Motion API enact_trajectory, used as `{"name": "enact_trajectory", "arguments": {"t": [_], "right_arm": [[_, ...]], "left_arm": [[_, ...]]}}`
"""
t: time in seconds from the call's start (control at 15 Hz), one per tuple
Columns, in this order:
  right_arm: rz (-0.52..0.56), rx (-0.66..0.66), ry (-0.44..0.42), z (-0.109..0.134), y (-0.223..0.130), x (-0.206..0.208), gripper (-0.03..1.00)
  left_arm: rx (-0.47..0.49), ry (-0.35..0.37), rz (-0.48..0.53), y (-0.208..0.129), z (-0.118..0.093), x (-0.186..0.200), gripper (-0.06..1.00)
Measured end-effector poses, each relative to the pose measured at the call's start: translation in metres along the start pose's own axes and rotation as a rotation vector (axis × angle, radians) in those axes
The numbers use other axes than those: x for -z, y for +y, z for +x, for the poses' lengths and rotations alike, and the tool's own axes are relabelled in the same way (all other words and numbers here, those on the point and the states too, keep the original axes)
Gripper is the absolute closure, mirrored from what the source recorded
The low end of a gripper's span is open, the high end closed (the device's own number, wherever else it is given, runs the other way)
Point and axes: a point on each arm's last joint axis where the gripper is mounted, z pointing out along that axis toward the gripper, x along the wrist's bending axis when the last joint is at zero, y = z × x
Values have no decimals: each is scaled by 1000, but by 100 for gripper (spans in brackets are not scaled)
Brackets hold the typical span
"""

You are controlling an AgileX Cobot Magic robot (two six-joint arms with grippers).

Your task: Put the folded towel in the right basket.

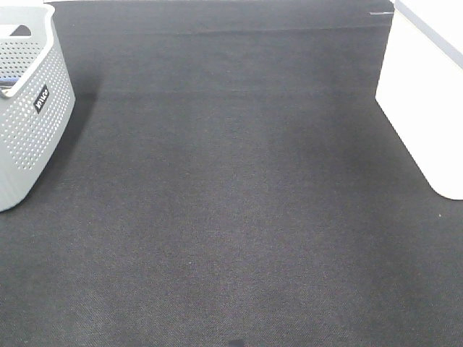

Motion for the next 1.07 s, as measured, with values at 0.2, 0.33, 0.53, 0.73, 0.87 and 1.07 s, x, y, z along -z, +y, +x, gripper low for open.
{"name": "enact_trajectory", "arguments": {"t": [0.2,0.33,0.53,0.73,0.87,1.07], "right_arm": [[-21,-41,19,3,1,10,18],[-66,-51,88,18,4,31,17],[-138,37,150,66,2,72,17],[-165,135,179,108,-10,100,17],[-143,169,184,123,-28,113,17],[-60,171,176,120,-67,124,17]], "left_arm": [[0,0,0,0,0,0,-3],[0,0,0,0,0,0,-3],[0,0,0,0,0,0,-3],[0,0,0,0,0,0,-3],[0,0,0,0,0,0,-3],[0,0,0,0,0,0,-3]]}}
